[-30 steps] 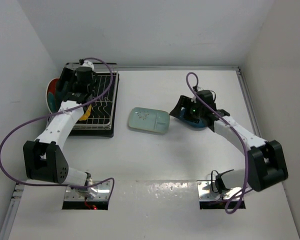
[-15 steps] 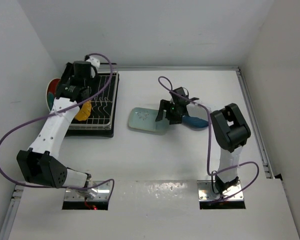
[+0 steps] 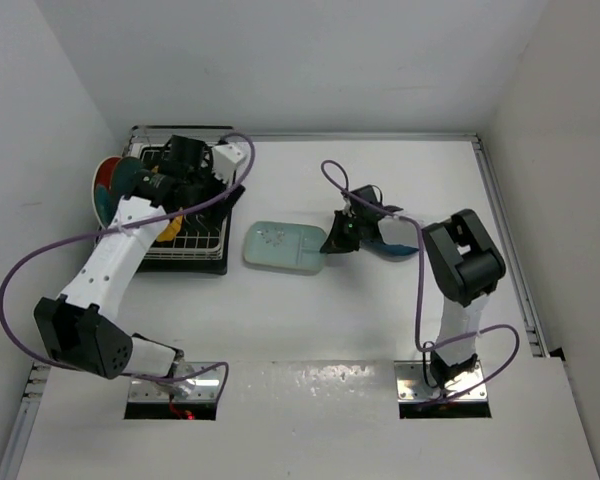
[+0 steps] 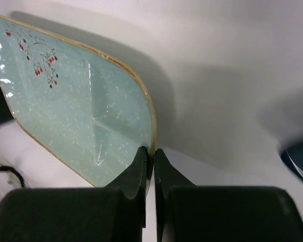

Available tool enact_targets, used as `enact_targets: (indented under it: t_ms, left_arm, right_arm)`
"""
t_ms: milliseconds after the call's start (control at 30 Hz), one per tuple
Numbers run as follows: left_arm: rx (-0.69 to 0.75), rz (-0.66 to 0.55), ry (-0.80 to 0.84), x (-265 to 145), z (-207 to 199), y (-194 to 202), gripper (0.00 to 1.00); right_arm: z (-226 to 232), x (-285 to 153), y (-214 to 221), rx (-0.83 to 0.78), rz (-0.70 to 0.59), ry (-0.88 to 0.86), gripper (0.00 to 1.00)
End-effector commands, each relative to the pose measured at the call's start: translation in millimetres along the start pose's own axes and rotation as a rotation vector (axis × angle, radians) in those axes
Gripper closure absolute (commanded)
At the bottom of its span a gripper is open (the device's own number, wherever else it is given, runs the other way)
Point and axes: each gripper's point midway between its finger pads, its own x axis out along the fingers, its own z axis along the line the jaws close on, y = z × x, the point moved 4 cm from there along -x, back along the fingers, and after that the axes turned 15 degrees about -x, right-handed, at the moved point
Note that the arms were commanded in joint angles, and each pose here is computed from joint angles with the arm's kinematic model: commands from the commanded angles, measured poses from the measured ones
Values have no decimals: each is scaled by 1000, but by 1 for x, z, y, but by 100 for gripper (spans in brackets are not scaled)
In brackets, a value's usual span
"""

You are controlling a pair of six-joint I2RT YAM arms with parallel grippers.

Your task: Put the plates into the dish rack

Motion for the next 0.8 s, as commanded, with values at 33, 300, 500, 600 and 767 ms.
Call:
enact_targets:
  t_ms: [33,300,500,600,767]
  left_arm:
    - [113,7,268,12,-63,-7,0]
    - [233,115,532,64,-133,-4,0]
    - [278,84,782,65,-167,-3,0]
    - [294,118,849,73,-175,13,0]
    - [289,139,924,74,-183,26,28]
  right_arm:
    - [10,-41,-6,-195,-121,-82,100]
    - [70,-114,-13,-494,-270,-385,100]
    - [91,-142,-19,-559,-339,-451,100]
    - [97,-151,-19,-578,-347,-475,100]
    - [98,-159,-20,-578,-374,-465,100]
